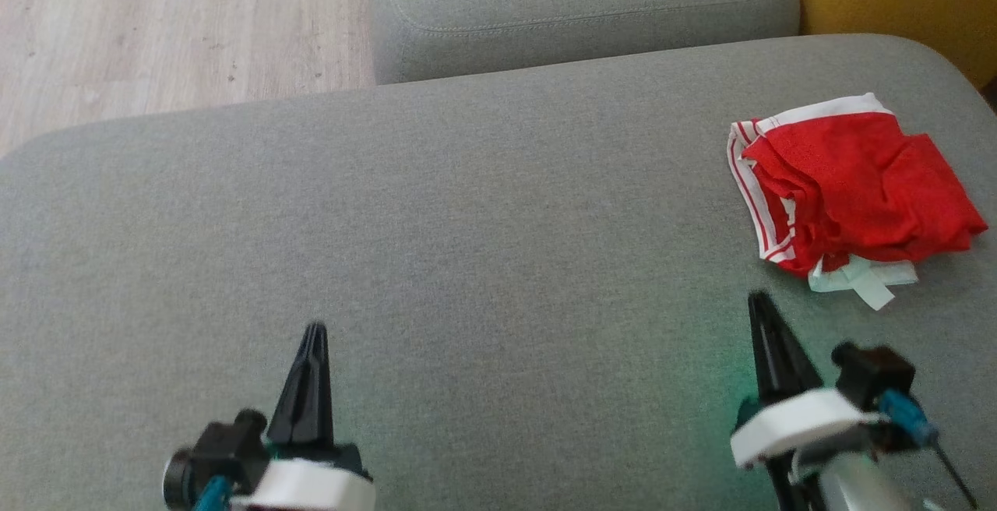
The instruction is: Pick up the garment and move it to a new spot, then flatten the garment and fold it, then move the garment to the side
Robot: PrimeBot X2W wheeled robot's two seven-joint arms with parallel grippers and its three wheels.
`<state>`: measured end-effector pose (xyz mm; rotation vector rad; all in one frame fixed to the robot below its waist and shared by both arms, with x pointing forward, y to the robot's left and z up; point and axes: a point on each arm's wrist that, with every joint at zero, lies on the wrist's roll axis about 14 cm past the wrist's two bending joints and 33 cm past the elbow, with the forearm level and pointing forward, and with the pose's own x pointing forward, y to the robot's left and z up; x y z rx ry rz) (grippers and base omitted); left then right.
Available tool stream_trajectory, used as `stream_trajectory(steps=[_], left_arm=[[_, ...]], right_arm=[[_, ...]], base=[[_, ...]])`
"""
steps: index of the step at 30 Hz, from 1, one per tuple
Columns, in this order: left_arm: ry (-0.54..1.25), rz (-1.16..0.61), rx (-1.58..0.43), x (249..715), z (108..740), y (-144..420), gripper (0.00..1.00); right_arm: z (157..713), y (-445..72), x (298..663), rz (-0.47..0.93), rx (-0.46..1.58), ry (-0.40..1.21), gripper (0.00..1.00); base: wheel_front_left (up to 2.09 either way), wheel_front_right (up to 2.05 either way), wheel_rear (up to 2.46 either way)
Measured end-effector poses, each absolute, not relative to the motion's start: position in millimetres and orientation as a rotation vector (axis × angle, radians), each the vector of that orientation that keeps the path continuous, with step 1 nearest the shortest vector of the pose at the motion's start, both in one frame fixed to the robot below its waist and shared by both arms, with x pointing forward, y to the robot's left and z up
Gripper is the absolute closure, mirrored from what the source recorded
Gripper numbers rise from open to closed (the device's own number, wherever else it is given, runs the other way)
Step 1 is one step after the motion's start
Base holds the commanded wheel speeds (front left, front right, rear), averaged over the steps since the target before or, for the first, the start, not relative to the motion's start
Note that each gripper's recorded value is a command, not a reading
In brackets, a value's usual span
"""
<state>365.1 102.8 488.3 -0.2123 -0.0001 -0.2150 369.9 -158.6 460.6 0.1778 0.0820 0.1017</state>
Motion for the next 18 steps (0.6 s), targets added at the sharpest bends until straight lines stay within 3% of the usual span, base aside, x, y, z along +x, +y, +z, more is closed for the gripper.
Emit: stream_trajectory(steps=[4,18], left_arm=[[0.085,-0.195,-0.231,353,463,107,1.00],[0.123,-0.142,-0.391,354,460,116,1.00]], right_arm=[[433,-161,352,0.081,0.203,0.170,1.00],[436,-169,355,0.024,0.363,0.177,1.00]], base=[[0.00,0.00,0.00],[0.00,0.00,0.00]])
